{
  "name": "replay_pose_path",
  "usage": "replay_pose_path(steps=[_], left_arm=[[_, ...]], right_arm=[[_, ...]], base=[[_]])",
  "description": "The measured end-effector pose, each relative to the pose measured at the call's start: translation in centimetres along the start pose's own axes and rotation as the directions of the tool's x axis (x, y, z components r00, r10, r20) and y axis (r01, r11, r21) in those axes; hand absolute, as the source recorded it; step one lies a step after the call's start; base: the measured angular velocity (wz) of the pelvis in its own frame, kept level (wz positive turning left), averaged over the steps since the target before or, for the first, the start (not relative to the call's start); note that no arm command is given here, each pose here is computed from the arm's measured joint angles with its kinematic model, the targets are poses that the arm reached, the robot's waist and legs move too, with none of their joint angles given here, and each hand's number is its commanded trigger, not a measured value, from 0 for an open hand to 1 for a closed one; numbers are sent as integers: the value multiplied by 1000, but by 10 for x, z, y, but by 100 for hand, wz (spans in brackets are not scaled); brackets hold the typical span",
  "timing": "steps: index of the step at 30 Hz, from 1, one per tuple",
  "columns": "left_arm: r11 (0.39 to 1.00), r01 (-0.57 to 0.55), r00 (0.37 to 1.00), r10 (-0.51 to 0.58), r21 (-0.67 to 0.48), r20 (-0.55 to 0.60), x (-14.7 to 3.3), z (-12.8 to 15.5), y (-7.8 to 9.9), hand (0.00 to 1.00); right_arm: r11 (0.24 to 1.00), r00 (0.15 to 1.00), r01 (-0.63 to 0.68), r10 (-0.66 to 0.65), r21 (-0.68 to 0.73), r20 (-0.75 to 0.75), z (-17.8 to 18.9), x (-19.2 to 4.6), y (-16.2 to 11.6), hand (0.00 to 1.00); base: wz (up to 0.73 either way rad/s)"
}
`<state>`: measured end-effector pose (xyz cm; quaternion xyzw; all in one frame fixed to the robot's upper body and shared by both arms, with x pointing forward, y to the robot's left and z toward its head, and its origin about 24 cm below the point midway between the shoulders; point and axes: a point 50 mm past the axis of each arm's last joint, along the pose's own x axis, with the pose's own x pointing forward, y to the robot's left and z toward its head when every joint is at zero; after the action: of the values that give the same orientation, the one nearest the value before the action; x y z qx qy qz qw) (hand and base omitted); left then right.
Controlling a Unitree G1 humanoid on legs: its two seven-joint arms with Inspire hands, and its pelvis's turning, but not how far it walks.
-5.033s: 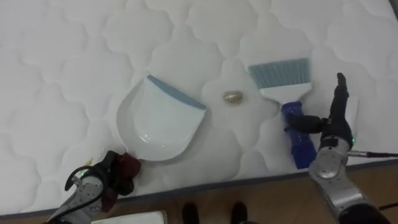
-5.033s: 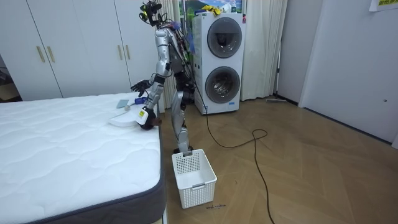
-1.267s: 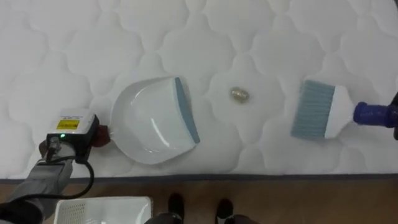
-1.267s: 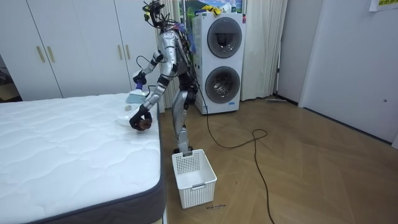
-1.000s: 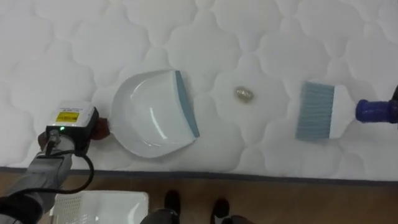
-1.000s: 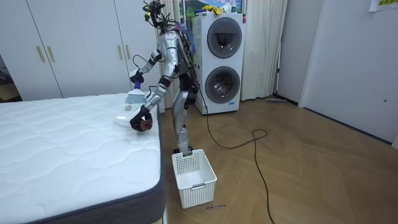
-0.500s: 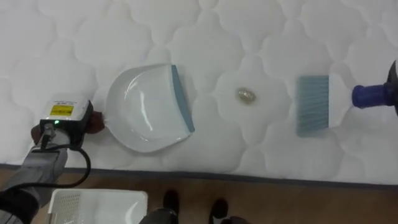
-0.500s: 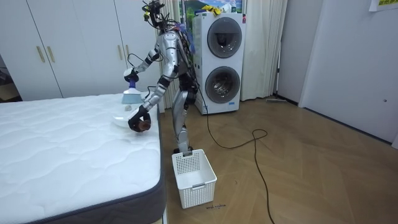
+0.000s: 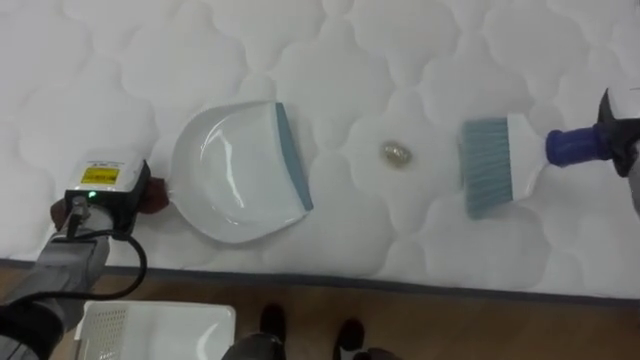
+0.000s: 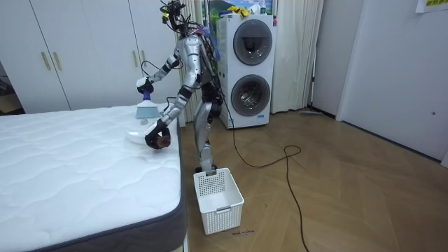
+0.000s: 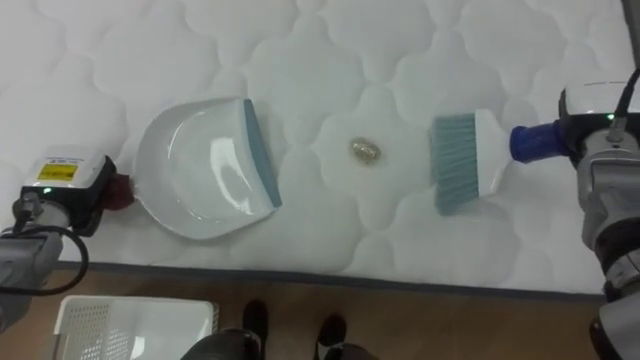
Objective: Clean bed
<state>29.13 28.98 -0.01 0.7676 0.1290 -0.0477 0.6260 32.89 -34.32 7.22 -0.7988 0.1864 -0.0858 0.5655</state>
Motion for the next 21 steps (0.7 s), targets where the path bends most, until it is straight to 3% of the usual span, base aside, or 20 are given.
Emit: replay_pose_path(steps=[21], left_arm=[[999, 35, 998, -35, -5, 44, 5, 12, 10, 100]], right_arm=[[1000, 999, 6, -5, -29, 33, 12, 0, -3, 100]], base=[[1]])
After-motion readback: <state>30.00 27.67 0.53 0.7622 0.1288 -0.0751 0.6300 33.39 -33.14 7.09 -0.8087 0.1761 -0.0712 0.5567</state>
